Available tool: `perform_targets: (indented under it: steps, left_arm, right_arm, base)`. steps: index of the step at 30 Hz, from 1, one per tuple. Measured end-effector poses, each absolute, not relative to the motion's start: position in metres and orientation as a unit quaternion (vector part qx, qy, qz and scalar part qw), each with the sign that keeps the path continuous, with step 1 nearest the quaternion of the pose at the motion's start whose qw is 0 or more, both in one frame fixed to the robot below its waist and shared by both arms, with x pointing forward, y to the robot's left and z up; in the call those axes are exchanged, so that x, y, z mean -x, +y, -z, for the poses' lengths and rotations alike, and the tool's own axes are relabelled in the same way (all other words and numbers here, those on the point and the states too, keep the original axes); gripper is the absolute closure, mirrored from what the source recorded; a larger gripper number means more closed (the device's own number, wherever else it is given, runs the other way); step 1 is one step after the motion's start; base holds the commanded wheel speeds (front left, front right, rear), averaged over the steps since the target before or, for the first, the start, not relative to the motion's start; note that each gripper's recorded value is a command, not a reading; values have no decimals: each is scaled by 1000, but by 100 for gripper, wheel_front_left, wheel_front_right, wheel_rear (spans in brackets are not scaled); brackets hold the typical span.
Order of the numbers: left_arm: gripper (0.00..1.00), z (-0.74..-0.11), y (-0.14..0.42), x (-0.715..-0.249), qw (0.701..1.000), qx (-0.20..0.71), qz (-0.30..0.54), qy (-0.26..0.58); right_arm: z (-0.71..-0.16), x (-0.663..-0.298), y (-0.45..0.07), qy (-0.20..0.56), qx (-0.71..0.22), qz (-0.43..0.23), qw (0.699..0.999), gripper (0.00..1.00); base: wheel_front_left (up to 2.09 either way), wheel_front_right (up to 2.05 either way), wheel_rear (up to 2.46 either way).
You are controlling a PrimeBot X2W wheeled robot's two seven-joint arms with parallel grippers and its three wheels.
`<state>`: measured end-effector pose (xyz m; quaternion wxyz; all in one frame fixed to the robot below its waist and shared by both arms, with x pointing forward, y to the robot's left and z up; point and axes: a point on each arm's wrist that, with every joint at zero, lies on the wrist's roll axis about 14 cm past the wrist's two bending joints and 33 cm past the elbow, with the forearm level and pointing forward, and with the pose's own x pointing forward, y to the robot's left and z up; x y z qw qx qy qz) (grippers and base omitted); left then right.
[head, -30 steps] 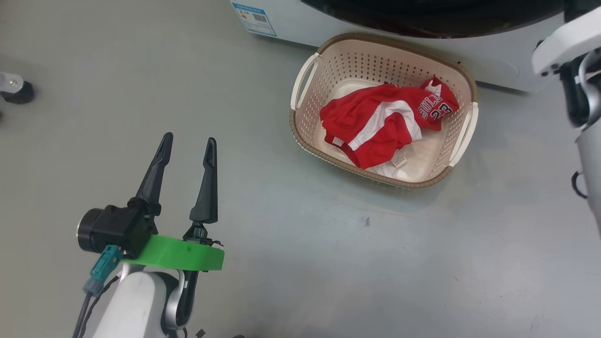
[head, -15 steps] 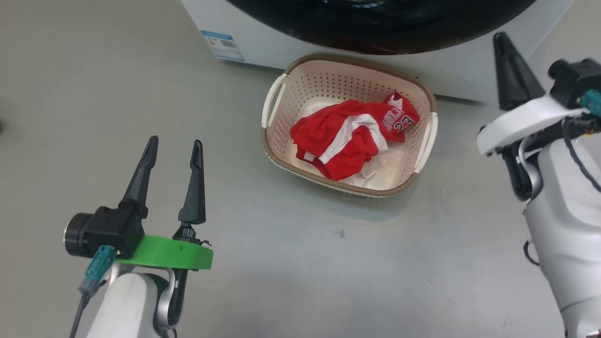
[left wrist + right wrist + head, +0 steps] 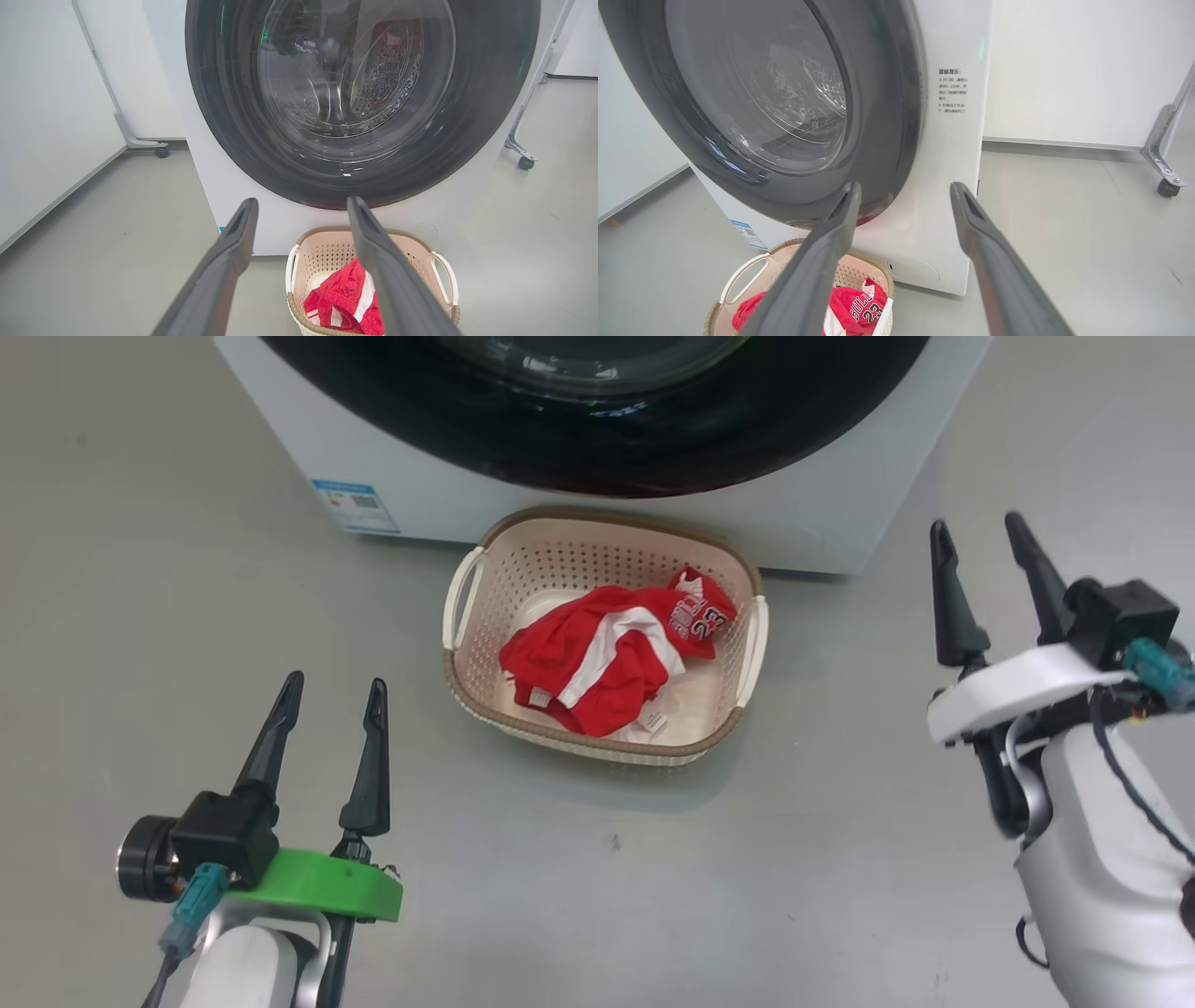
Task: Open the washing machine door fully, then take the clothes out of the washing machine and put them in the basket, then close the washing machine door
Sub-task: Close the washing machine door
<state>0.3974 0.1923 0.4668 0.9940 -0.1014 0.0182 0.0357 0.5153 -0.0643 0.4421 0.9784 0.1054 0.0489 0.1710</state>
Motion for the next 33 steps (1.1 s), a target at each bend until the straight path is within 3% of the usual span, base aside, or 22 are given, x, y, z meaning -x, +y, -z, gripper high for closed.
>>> perform_targets:
  steps: [19,33]
  left_arm:
    - [0,-469,158,-367,993,110,19,25]
    - [0,-478,151,-354,993,111,33,12]
  right_arm:
    - [-456,-423,-114,47,-107,-97,988,0]
    - [-471,-385,-125,27,-116,-74,990,0]
  base:
    - [0,0,0]
    - [0,0,0]
